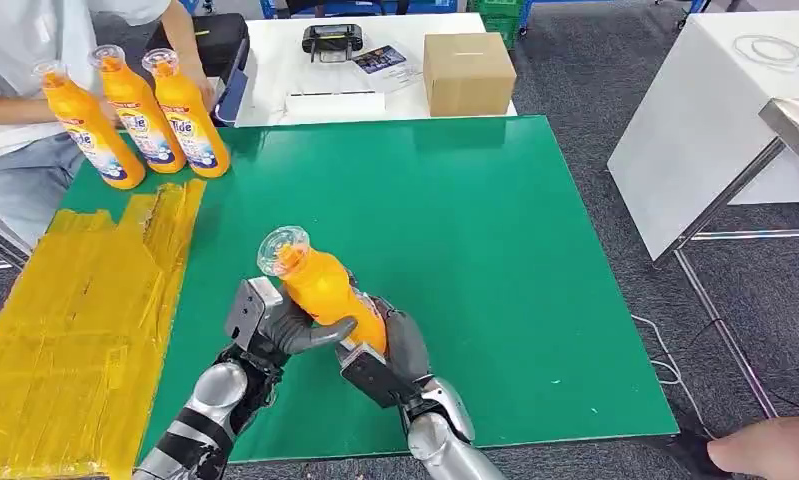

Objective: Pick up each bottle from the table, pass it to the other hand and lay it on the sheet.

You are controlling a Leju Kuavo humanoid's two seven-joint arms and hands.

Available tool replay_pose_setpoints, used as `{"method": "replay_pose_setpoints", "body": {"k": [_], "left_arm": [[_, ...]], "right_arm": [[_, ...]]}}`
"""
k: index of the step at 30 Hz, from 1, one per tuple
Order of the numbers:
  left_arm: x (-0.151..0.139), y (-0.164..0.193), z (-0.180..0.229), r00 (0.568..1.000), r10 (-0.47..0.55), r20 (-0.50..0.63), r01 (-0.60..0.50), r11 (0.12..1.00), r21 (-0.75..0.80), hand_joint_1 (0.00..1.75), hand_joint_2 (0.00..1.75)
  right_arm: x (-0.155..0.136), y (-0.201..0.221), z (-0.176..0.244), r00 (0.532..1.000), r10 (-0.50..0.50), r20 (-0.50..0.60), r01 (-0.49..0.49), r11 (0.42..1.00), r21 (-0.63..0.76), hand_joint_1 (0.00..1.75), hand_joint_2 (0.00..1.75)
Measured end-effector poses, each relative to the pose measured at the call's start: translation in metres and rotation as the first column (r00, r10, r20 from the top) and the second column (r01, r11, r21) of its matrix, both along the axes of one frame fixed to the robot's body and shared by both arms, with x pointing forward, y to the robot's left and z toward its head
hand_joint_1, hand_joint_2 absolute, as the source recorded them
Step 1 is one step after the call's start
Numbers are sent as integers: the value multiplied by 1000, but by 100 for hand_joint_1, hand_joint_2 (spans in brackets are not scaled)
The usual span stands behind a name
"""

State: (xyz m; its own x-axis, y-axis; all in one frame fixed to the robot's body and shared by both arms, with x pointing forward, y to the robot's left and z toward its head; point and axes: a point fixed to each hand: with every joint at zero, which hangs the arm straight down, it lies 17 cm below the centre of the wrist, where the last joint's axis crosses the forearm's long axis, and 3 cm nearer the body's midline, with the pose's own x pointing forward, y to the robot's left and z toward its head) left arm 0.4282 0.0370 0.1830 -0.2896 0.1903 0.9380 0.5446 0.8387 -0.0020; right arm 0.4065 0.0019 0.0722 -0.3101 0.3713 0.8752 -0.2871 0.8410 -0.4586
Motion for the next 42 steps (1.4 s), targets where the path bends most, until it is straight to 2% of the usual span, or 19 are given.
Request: {"method": "replay_pose_setpoints", "body": {"k": [1, 2, 4, 5, 6, 8, 9, 10, 13, 15, 17, 21, 22, 23, 24, 27, 29, 37, 42], "left_arm": [[2, 2, 0, 1000, 22, 14, -23, 1000, 13, 175, 175], [4, 5, 1, 998, 50, 35, -51, 998, 29, 175, 175], [9, 18, 3, 979, 162, 126, -175, 979, 105, 175, 175], [14, 30, 9, 936, 266, 232, -309, 936, 171, 175, 175], [21, 56, 21, 838, 391, 380, -495, 838, 231, 175, 175], [27, 102, 39, 630, 506, 589, -741, 617, 263, 175, 175], [27, 117, 44, 555, 509, 659, -803, 535, 263, 175, 175], [27, 127, 45, 518, 504, 691, -829, 493, 263, 175, 175], [28, 144, 40, 476, 481, 736, -865, 407, 293, 175, 175], [30, 152, 38, 426, 395, 814, -897, 297, 326, 175, 175], [35, 165, 33, 397, 322, 859, -916, 201, 348, 175, 175], [47, 207, 22, 371, 253, 894, -924, 8, 381, 175, 175], [51, 221, 21, 363, 255, 896, -920, -55, 388, 175, 175], [55, 246, 16, 351, 260, 899, -904, -156, 398, 175, 175], [58, 256, 13, 345, 286, 894, -890, -202, 408, 175, 175], [66, 283, -1, 358, 260, 897, -856, -292, 427, 175, 175], [66, 290, -13, 379, 227, 897, -838, -327, 437, 175, 175], [64, 312, -66, 509, 57, 859, -781, -389, 489, 175, 175], [59, 309, -100, 604, -55, 795, -759, -345, 552, 175, 175]], "right_arm": [[0, -2, 3, 1000, -5, 10, 5, 1000, 3, 0, 175], [0, -5, 5, 1000, -9, 18, 9, 1000, 7, 0, 175], [-2, -13, 15, 999, -23, 42, 22, 999, 24, 0, 175], [-2, -19, 25, 997, -35, 65, 32, 998, 52, 0, 175], [-4, -26, 38, 995, -49, 87, 41, 995, 93, 0, 175], [-11, -42, 54, 992, -79, 97, 61, 982, 181, 0, 175], [-14, -49, 61, 990, -96, 99, 73, 973, 220, 0, 175], [-16, -56, 67, 989, -107, 105, 80, 968, 238, 0, 175], [-20, -72, 89, 981, -131, 143, 82, 948, 307, 0, 175], [-25, -82, 102, 980, -133, 147, 64, 915, 399, 0, 175], [-31, -92, 115, 976, -140, 168, 49, 890, 454, 0, 175], [-38, -107, 136, 963, -158, 218, 32, 872, 489, 0, 175], [-39, -110, 140, 959, -162, 231, 28, 869, 494, 0, 175], [-40, -115, 148, 952, -174, 252, 25, 864, 503, 0, 175], [-41, -118, 153, 948, -182, 260, 24, 859, 512, 0, 175], [-43, -130, 165, 938, -203, 280, 21, 842, 540, 0, 175], [-44, -135, 170, 934, -211, 289, 18, 835, 550, 0, 175], [-45, -149, 179, 922, -229, 312, 14, 826, 564, 0, 175], [-45, -153, 177, 923, -231, 309, 19, 827, 562, 0, 175]]}}
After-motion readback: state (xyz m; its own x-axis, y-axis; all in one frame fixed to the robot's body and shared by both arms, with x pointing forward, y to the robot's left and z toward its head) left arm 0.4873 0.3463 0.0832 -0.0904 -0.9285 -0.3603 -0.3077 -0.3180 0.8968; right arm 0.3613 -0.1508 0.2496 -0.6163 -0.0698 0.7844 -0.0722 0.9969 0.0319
